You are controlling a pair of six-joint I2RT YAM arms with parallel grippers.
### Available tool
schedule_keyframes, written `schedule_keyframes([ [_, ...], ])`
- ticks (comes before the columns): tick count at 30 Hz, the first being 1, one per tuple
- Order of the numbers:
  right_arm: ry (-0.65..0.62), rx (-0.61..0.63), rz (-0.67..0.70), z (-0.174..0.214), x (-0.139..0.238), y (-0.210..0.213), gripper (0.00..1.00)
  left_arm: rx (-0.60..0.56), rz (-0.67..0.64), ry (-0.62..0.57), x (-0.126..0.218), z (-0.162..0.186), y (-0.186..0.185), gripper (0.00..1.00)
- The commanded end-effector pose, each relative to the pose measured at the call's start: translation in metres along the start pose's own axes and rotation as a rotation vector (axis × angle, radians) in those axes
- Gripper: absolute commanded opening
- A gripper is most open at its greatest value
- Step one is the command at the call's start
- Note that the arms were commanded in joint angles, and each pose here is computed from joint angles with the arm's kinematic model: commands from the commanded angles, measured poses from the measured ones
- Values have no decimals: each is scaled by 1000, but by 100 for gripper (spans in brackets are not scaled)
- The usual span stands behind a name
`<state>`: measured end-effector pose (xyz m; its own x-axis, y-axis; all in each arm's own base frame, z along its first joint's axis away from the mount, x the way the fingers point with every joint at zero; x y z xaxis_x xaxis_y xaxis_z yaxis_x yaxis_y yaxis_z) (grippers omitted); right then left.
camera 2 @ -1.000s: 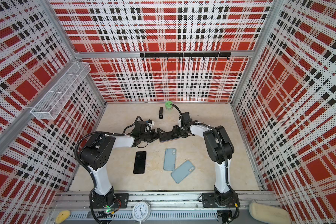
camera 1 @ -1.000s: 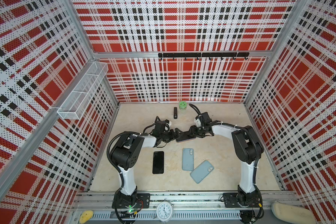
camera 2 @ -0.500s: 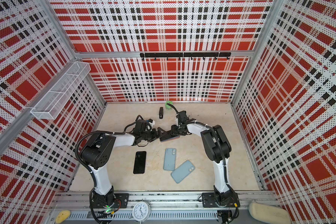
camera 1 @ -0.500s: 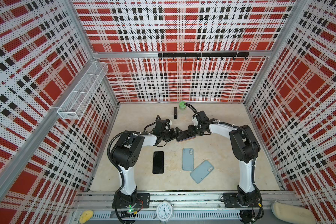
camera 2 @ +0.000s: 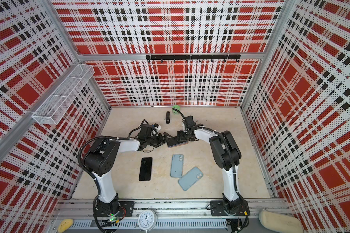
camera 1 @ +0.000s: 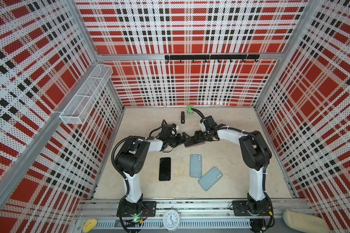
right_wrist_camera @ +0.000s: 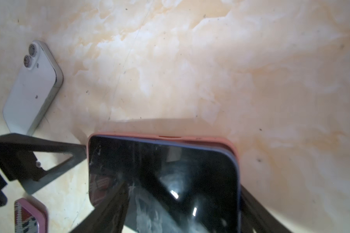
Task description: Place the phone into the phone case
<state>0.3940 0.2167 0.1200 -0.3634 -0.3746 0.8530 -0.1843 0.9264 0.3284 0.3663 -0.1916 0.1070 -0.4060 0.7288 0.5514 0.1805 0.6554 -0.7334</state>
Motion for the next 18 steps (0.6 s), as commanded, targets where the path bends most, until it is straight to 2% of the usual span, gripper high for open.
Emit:
schedule_keyframes([
  [1,-73,38,53,-10,27,0,85,-23,-21,-31,18,-7,-5,100],
  [3,-81,36,52,-10,31,-1,87,-34,-36,-43,24,-10,-8,99],
  [4,-82,36,52,-10,33,-2,92,-41,-44,-47,27,-10,-9,99],
  [11,-102,16,53,-10,51,-12,93,-82,-41,-63,45,-13,-27,99],
  [18,-70,-41,-152,-9,64,-26,90,-130,-16,-57,55,1,-55,99],
])
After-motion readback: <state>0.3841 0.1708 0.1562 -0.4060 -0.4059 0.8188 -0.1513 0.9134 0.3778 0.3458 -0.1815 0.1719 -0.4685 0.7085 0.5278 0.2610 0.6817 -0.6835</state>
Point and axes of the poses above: each gripper's point midway between its finger pads, its own x axis back along the fingers, its own y axis along the line the jaws close on, z = x × y, the point moved 9 cm from there along x, back along the fingers, and after that the axes turned 2 degrees about -x, right-handed, at the moved point
